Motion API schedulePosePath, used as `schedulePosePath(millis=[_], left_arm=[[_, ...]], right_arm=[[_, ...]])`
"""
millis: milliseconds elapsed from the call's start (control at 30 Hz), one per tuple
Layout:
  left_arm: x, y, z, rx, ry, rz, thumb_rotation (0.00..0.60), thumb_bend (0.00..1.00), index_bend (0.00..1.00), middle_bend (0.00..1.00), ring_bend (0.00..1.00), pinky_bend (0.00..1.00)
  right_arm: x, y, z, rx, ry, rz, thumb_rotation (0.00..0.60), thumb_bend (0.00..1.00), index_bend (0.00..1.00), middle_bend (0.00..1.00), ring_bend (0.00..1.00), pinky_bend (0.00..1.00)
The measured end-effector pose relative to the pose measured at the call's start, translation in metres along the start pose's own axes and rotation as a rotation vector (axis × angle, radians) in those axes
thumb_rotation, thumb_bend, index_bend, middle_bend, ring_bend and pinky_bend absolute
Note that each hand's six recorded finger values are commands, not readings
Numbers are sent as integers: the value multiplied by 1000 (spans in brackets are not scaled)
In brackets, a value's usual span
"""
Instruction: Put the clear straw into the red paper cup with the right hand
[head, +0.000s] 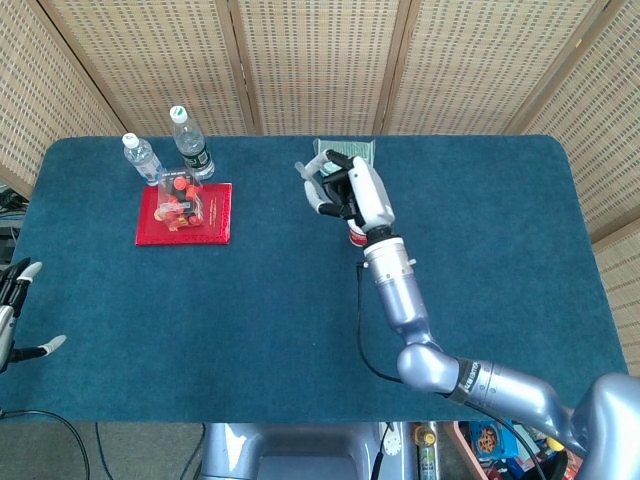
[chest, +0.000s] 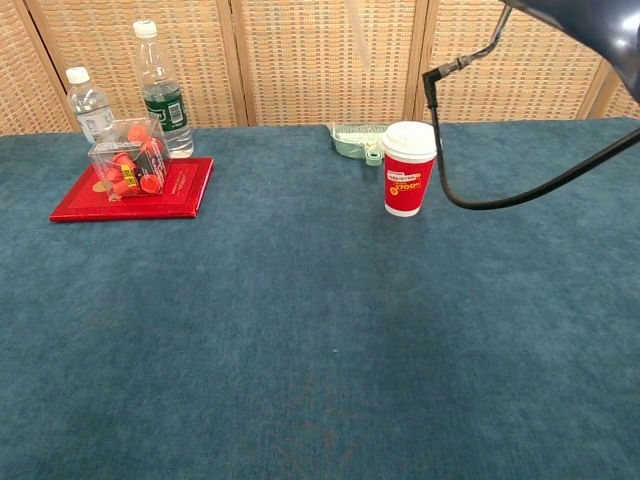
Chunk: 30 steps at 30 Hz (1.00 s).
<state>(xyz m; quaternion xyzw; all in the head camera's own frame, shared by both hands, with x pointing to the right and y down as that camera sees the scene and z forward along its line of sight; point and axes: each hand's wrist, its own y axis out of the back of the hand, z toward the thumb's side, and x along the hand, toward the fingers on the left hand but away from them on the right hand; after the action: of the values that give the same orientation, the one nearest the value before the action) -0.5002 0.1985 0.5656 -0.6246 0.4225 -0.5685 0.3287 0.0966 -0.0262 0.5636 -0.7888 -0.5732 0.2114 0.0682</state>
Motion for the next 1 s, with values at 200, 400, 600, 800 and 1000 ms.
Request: schedulePosePath(millis=[200,400,600,800,1000], left_arm=[[4,-4,4,13,-1,-12,600,0,0,0,0,0],[4,-3,5,20,4,-5,600,0,0,0,0,0],[4,-4,5,28,10,-3,600,0,0,0,0,0],[3,-6,6,41,11,-1,600,0,0,0,0,0],[2,-4,6,41,17,11,600,0,0,0,0,0]], right_arm=[[-10,23,-29,-78,-72,-55,600,606,710,1000,966,1000],[-13,26,-45,-108,-106,-54,600,606,710,1000,966,1000],[-12,20,-52,-82,-109,-31,600,606,710,1000,966,1000],[-13,14,-63,-42,-124,-22,600,606,710,1000,966,1000],[-15,9,-69,-46,-135,-15,600,606,710,1000,966,1000]])
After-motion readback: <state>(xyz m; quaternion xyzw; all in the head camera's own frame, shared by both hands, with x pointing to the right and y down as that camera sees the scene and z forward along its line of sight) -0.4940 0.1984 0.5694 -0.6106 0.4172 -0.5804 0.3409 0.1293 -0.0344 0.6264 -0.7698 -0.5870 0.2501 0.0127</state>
